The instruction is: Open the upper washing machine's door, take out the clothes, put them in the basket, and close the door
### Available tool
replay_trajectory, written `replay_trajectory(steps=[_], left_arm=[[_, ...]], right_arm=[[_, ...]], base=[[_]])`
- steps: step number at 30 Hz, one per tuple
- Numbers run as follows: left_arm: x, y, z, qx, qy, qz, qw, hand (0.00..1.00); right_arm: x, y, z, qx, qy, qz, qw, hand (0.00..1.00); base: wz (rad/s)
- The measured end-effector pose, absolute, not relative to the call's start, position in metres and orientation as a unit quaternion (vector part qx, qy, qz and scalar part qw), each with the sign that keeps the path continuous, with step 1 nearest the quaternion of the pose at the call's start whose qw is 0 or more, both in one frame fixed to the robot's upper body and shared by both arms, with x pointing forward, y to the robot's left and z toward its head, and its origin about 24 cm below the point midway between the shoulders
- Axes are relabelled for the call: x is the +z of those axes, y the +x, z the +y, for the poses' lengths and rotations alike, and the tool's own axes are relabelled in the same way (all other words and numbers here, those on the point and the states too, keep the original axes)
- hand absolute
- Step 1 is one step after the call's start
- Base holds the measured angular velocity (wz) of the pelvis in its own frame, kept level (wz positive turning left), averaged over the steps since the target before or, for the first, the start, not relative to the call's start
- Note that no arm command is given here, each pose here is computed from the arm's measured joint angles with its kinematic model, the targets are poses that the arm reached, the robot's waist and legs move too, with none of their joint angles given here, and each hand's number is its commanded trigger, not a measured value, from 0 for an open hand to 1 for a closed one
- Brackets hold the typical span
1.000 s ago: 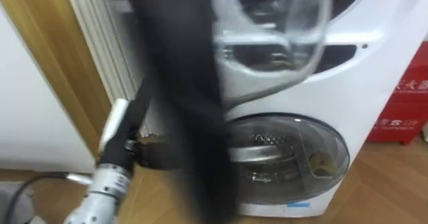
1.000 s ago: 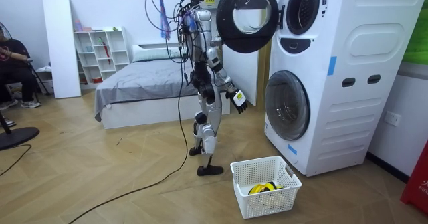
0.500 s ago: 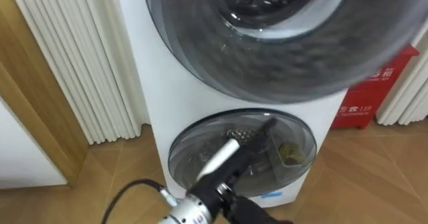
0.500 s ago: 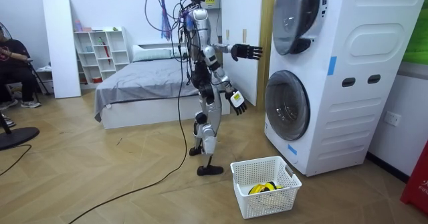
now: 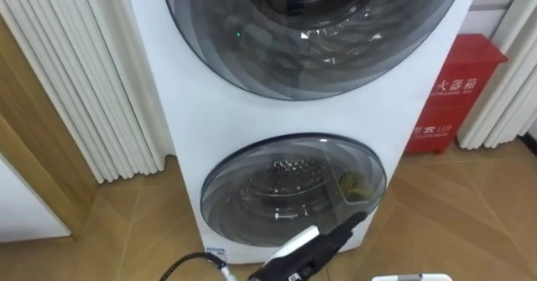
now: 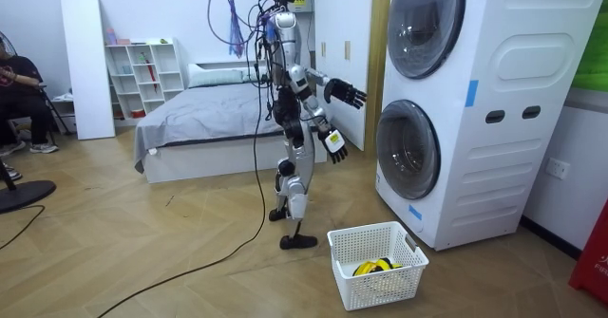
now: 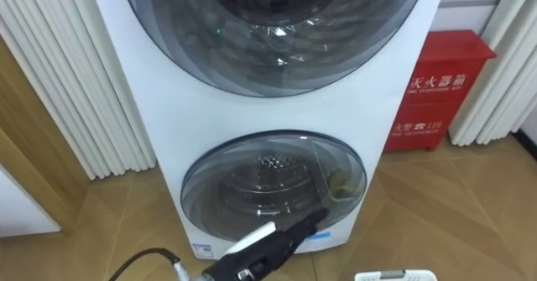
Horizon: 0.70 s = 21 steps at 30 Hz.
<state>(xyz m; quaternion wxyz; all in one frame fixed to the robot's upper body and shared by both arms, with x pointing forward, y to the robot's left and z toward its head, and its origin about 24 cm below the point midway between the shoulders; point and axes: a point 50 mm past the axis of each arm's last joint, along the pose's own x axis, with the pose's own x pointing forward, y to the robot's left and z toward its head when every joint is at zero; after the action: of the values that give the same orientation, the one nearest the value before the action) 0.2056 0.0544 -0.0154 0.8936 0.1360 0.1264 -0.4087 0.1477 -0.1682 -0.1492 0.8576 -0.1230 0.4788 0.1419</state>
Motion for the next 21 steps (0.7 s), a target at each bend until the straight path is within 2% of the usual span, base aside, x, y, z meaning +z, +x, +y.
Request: replay_trajectory(steps=[4, 7, 10, 13, 16, 21], left_arm=[[-0.049, 0.200, 0.083, -0.346, 0.141, 0.195, 0.907, 0.00], [-0.086, 0.179, 0.124, -0.250, 0.156, 0.283, 0.913, 0.00], [-0.127, 0.133, 0.181, -0.115, 0.149, 0.397, 0.898, 0.00], [-0.149, 0.087, 0.217, 0.002, 0.129, 0.486, 0.865, 0.00], [-0.154, 0.062, 0.231, 0.059, 0.131, 0.519, 0.843, 0.00], [-0.160, 0.023, 0.238, 0.135, 0.108, 0.554, 0.815, 0.00]], right_arm=[[-0.152, 0.138, -0.172, 0.131, -0.124, 0.487, 0.854, 0.00], [-0.155, 0.125, -0.180, 0.106, -0.106, 0.501, 0.852, 0.00], [-0.160, 0.101, -0.195, 0.051, -0.070, 0.523, 0.848, 0.00], [-0.162, 0.082, -0.208, -0.012, -0.029, 0.539, 0.842, 0.00], [-0.163, 0.076, -0.215, -0.047, -0.002, 0.540, 0.840, 0.00], [-0.168, 0.049, -0.222, -0.107, 0.048, 0.569, 0.814, 0.00]], base=[[-0.05], [-0.08], [-0.07], [0.00], [0.00], [0.00]])
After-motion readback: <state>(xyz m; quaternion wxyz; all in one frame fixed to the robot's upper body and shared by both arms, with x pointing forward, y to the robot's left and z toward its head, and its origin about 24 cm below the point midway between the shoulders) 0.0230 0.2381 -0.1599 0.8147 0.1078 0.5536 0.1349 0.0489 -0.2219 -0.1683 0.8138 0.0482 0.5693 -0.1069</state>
